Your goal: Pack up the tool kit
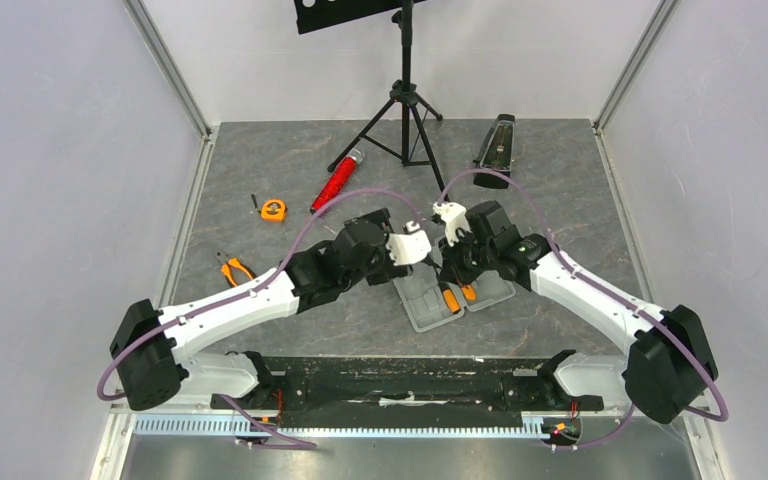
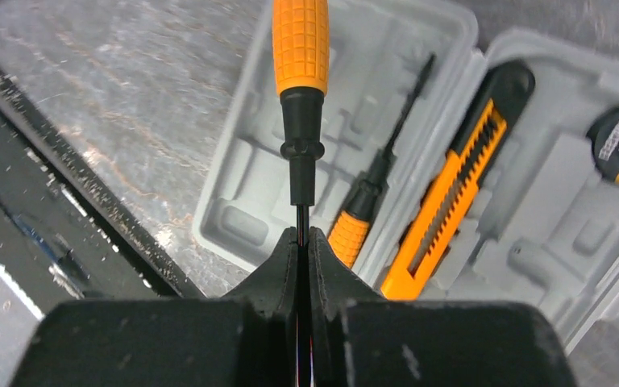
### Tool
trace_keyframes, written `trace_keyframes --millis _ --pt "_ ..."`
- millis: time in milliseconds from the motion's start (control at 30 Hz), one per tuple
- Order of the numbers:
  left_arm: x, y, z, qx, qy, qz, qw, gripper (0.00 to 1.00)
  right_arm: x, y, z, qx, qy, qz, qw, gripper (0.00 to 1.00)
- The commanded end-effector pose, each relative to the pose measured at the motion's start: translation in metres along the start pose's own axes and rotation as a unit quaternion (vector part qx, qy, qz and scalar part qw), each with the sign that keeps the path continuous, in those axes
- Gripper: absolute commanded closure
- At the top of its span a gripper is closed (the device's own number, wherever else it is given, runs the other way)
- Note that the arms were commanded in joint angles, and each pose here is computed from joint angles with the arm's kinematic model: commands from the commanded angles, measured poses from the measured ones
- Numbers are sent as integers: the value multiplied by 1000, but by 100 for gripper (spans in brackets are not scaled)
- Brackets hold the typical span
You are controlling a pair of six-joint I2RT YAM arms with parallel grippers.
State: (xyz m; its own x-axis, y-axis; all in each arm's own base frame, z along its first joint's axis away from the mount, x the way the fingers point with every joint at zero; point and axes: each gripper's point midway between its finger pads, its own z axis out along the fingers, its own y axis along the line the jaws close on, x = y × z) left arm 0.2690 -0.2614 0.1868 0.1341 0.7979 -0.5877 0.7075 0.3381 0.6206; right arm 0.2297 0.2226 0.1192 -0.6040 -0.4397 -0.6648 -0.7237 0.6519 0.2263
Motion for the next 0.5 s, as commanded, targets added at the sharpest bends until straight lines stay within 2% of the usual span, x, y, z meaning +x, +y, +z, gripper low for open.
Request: trace_keyframes --millis 0,100,233,300,367,467 --pt "-3 24 0 -92 -9 -237 967 3 1 -17 11 63 -36 90 993 100" --pt "3 28 3 -98 -3 -364 926 0 2 -18 19 64 -56 119 989 100" --pt "27 38 9 -99 26 -534 840 0 6 -25 26 80 -57 135 986 100" --pt "36 39 11 -90 33 -587 804 1 7 -24 30 78 -59 142 985 100" --pt "42 39 13 -87 34 -612 786 1 9 -23 34 74 -56 147 985 100" --pt "42 34 16 -82 30 -630 771 3 16 -24 41 74 -42 158 984 100"
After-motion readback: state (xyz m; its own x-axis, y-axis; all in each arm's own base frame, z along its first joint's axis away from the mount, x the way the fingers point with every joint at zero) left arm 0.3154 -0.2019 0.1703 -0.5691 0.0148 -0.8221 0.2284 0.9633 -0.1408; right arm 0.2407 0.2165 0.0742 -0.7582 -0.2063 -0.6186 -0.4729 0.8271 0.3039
